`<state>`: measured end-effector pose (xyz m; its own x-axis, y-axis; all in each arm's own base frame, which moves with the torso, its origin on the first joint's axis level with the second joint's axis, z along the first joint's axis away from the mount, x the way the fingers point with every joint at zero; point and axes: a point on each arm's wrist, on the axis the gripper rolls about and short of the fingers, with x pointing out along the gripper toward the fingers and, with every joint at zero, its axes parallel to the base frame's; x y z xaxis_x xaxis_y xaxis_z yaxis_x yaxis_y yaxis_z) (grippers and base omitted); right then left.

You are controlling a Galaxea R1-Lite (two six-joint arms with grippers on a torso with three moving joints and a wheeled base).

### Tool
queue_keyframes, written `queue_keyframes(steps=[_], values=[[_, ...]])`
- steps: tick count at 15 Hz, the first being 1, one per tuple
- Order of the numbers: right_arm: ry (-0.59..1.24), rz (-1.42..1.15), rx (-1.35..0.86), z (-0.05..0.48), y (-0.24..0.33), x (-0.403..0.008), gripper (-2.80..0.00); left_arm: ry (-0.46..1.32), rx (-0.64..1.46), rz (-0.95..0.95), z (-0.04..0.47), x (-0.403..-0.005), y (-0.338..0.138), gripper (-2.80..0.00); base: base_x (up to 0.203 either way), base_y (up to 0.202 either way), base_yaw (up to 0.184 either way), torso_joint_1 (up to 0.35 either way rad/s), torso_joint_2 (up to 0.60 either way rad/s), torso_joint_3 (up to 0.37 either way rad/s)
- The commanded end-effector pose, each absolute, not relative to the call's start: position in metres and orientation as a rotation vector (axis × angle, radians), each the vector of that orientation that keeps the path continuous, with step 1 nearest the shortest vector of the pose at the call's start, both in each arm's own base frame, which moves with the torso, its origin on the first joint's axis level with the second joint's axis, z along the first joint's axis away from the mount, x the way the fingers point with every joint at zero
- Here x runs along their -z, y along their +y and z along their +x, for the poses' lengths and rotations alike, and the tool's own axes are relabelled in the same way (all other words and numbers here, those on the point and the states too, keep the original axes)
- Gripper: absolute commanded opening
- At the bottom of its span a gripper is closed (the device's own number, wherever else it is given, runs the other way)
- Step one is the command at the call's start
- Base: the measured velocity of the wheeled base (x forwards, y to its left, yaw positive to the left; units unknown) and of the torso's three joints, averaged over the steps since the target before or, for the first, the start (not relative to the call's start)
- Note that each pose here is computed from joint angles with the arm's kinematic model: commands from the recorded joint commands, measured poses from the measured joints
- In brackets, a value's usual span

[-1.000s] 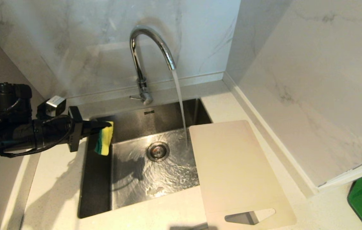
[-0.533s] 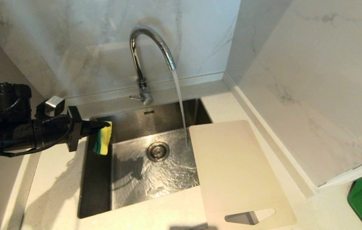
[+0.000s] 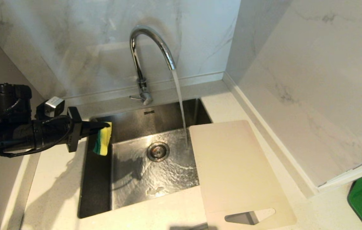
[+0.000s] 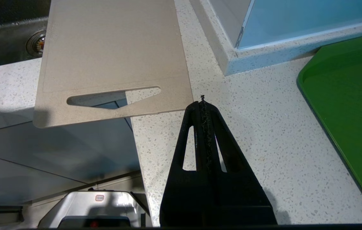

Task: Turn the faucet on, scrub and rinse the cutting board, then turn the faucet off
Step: Put down the cleaning cloth

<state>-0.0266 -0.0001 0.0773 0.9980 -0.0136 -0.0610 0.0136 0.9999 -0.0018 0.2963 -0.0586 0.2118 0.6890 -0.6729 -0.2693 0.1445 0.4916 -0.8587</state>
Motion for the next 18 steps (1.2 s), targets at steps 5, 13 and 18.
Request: queue_keyframes(steps=[5, 13, 18], values=[[0.061, -0.002, 0.014, -0.027, 0.000, -0.077, -2.80, 0.668, 0.533, -0.934, 0.302, -0.205, -0.059, -2.80, 0.000, 0.000, 0.000, 0.000, 0.00, 0.000], [0.061, -0.002, 0.014, -0.027, 0.000, -0.077, -2.80, 0.667, 0.515, -0.876, 0.295, -0.207, -0.057, -2.80, 0.000, 0.000, 0.000, 0.000, 0.00, 0.000], [0.061, -0.002, 0.014, -0.027, 0.000, -0.077, -2.80, 0.756, 0.377, -0.662, 0.276, -0.203, -0.028, -2.80, 0.000, 0.000, 0.000, 0.000, 0.00, 0.000]])
